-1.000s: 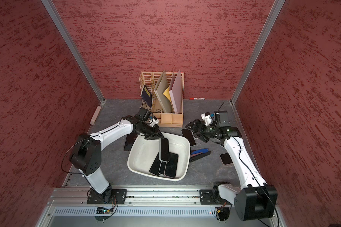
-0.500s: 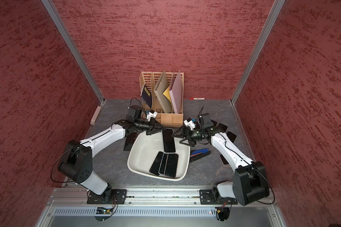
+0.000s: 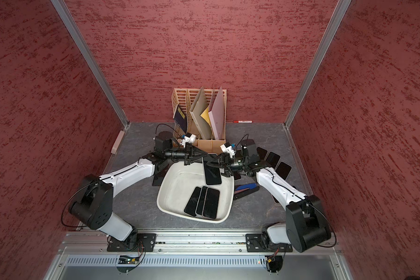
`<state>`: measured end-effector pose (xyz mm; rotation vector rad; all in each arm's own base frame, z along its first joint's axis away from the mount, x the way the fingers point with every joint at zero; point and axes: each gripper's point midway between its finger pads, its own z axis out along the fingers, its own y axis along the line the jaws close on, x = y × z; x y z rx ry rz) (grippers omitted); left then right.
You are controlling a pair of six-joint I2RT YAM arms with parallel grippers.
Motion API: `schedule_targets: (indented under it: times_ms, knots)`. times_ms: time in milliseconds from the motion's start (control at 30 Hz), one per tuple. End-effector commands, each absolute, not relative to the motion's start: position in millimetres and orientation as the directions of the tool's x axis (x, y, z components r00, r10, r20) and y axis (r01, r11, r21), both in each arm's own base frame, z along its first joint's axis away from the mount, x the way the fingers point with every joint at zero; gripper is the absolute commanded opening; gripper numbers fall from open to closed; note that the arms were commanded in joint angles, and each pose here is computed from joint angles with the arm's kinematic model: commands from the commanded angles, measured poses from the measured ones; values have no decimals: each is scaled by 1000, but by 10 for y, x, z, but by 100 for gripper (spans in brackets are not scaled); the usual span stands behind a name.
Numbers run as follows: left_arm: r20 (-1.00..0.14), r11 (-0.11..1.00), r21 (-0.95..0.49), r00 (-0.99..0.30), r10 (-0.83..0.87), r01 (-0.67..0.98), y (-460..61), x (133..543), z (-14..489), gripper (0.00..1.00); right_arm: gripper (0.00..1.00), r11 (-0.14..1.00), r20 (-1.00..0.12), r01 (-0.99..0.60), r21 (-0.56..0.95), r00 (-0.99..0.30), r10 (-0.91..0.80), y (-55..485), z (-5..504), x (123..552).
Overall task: Take the phone out of the storage box
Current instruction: Pick up the phone from the storage box, then place the phone at the center of the board.
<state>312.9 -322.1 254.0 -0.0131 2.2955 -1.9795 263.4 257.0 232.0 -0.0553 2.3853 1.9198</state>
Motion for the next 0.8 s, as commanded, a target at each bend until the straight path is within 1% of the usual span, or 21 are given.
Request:
schedule_targets:
  times_ms: [0, 33, 100, 133, 167, 200, 267, 367, 467, 500, 533, 567, 667, 767]
  knots:
    - [-115, 98, -989, -991, -64, 108, -3243, 3115, 2718, 1, 42, 142, -148, -145, 979, -989, 13, 2598, 2565, 2571]
    - [-114, 98, -989, -992, -61, 108, -3253, 3110, 2716, 8, 28, 145, -147, -144, 979, -989, 17, 2586, 2565, 2561]
    - [-114, 97, -989, -992, -57, 108, -3259, 3105, 2725, 16, 5, 151, -150, -146, 978, -988, 20, 2573, 2570, 2526]
    - [-116, 98, -989, -992, -55, 110, -3255, 3095, 2733, 25, 0, 156, -158, -152, 976, -987, 26, 2561, 2586, 2517]
    - [-119, 102, -988, -991, -55, 113, -3251, 3089, 2732, 49, 0, 162, -162, -155, 974, -986, 28, 2555, 2596, 2505]
    - [-120, 114, -987, -991, -57, 113, -3236, 3083, 2713, 99, 0, 169, -171, -163, 972, -985, 33, 2543, 2617, 2498]
    - [-126, 157, -981, -990, -65, 114, -3180, 3059, 2652, 100, 0, 200, -182, -170, 965, -982, 43, 2506, 2641, 2483]
    - [-157, 289, -950, -981, -115, 118, -2967, 3036, 2494, 100, 0, 298, -207, -173, 939, -975, 86, 2328, 2681, 2489]
    - [-207, 514, -854, -958, -198, 79, -2557, 2989, 2211, 100, 0, 470, -220, -96, 877, -951, 217, 1873, 2618, 2602]
    - [-221, 585, -809, -952, -214, 56, -2405, 2946, 2108, 100, 0, 537, -217, -27, 843, -931, 293, 1633, 2554, 2661]
    - [-239, 650, -758, -946, -219, 41, -2270, 2901, 2008, 100, 0, 597, -199, 76, 799, -902, 382, 1356, 2453, 2692]
    - [-248, 691, -723, -944, -217, 31, -2172, 2845, 1949, 100, 0, 629, -189, 158, 761, -873, 449, 1134, 2384, 2690]
    - [-274, 732, -679, -944, -182, 55, -2045, 2667, 1869, 100, 0, 699, -178, 408, 587, -778, 603, 532, 2118, 2512]
    - [-282, 741, -668, -946, -163, 71, -1995, 2519, 1815, 100, 0, 696, -144, 530, 484, -737, 661, 353, 1953, 2227]
